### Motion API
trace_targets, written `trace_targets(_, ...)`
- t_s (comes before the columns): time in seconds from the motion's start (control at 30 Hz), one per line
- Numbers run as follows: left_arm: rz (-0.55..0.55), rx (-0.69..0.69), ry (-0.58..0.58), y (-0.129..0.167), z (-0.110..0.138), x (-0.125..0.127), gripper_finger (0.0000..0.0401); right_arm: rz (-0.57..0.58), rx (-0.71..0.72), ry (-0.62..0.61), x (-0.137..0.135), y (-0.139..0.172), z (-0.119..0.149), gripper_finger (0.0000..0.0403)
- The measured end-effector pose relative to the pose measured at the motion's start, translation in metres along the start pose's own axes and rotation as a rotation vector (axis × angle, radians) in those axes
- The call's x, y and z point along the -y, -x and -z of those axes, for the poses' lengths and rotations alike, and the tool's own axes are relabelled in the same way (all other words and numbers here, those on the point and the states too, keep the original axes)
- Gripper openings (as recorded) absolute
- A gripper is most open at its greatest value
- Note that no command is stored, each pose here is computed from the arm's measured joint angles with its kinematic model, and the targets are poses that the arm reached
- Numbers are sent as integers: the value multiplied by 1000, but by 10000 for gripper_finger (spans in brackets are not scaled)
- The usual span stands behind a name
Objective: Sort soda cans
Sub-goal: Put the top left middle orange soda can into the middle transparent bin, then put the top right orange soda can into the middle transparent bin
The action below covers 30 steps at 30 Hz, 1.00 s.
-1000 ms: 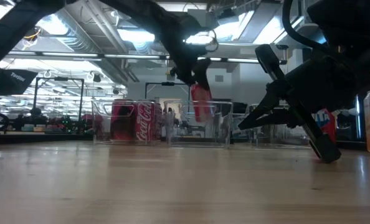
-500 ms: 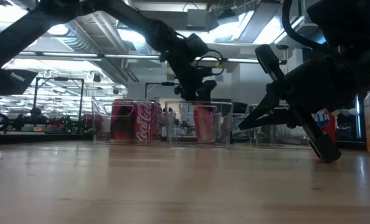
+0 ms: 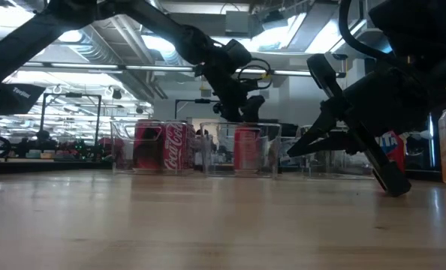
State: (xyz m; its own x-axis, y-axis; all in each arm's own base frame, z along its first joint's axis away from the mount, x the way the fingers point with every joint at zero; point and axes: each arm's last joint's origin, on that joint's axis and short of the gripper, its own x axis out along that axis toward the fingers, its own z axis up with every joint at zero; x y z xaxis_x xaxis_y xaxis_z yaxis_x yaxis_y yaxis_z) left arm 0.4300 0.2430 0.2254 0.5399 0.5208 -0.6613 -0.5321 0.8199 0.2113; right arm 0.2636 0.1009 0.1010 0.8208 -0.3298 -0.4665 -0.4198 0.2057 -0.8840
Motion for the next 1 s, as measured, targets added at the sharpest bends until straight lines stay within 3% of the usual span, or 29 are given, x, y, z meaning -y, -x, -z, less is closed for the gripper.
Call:
trace_targets(0.17, 5, 7, -3, 3, -2, 3, 317, -1, 1, -1, 0, 0, 0, 7)
trace_targets(0.33, 16, 17, -30, 25, -11, 6, 317, 0, 0, -2, 0, 0, 0, 7)
trace_targets(0.7, 49, 90, -25, 135, -40, 5, 317, 14, -4, 17, 1, 0, 0, 7)
trace_targets(0.83, 80, 68, -56, 169, -34, 12, 317, 17, -3, 16, 1, 0, 0, 7)
trace_targets(1.0, 101, 16, -98, 190, -7, 24, 318, 21, 5, 75, 2, 0, -1, 7)
